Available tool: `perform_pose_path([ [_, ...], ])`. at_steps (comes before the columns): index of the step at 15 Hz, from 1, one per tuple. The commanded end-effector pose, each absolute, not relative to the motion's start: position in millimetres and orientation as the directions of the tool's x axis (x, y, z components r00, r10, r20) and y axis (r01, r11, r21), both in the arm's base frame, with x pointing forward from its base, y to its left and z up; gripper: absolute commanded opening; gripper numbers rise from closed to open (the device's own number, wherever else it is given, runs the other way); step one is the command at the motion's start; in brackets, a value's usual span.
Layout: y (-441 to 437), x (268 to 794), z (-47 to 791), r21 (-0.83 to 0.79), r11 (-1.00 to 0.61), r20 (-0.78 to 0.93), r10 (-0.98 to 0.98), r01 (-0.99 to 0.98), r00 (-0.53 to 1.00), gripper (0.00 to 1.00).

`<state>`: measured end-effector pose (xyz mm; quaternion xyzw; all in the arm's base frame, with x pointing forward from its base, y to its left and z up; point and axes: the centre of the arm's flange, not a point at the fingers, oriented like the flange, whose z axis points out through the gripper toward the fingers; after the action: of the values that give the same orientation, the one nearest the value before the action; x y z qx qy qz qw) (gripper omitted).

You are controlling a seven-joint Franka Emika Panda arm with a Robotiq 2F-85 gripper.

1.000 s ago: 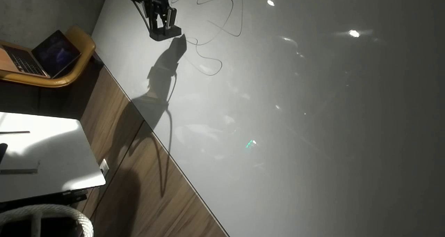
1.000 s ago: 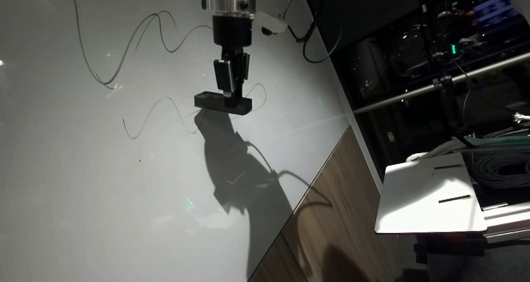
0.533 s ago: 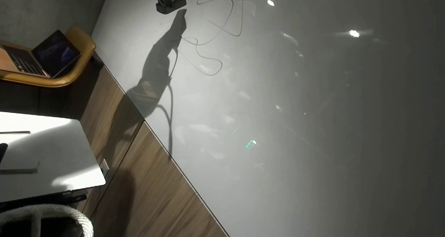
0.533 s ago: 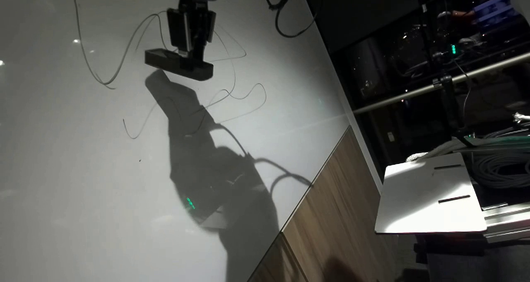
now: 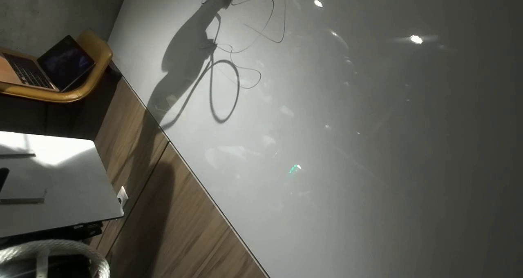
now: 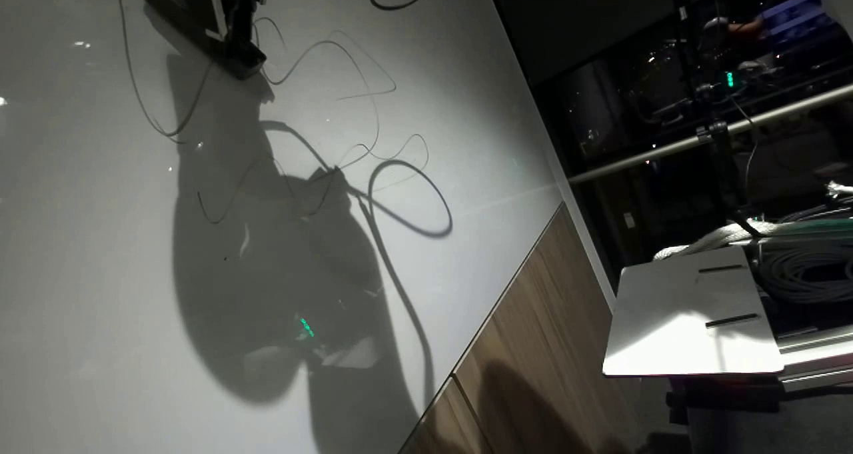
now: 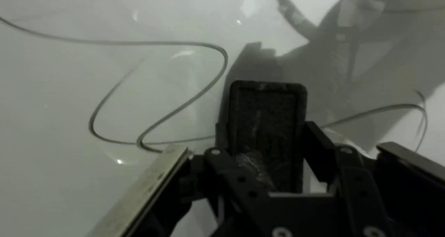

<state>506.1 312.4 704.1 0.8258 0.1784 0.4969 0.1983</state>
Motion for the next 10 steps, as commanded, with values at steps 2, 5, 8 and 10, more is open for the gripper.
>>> perform_pose_path([
  [2,370.8,555.6,697.3,0.527,-0.847,0.753,0.501,0.066,0.426,0.30],
  [5,409.7,559.2,684.9,0.543,-0.835,0.732,0.521,0.087,0.439,0.30],
  [8,443.5,562.4,665.1,0.546,-0.828,0.710,0.538,0.127,0.454,0.30],
  [10,453.0,567.3,648.2,0.539,-0.828,0.695,0.541,0.154,0.473,0.30],
])
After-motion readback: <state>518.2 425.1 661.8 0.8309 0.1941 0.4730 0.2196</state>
